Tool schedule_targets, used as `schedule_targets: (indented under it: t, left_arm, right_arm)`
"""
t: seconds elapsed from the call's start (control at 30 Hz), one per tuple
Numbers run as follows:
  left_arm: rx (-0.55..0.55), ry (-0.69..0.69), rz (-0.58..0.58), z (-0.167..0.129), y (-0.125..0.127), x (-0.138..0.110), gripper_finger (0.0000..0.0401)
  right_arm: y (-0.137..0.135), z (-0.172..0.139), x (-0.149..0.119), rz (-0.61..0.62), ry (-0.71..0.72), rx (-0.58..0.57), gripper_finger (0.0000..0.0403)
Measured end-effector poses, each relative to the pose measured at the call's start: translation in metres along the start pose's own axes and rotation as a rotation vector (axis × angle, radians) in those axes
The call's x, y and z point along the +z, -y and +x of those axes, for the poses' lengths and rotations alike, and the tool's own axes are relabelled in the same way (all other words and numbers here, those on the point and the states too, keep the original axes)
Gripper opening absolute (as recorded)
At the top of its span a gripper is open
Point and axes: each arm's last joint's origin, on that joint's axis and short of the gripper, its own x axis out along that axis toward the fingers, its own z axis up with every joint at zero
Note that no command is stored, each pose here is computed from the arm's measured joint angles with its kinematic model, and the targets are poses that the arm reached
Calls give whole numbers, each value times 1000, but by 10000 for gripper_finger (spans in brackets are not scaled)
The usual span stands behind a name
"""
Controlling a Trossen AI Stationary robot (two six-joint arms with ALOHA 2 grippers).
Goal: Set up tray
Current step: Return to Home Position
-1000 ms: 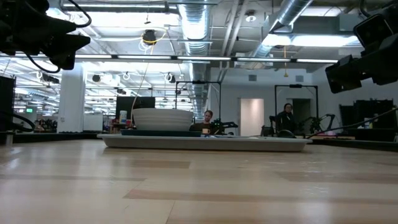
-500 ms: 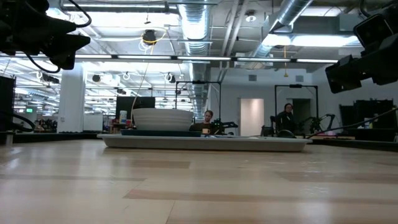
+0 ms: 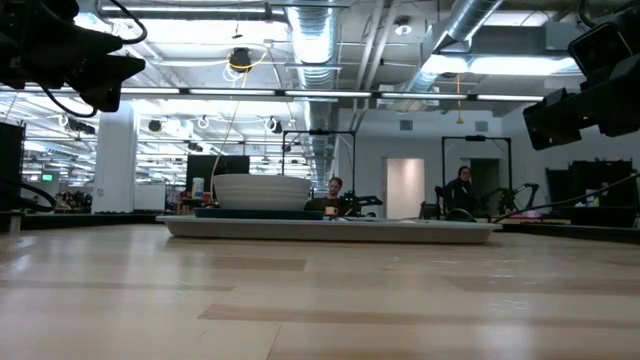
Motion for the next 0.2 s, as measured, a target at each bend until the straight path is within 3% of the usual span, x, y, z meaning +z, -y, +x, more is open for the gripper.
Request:
schedule_targets:
  t: [0.2]
  left_arm:
    - [0,0,-6,0,0,0,173]
  right_arm:
    - [0,0,0,0,0,0,180]
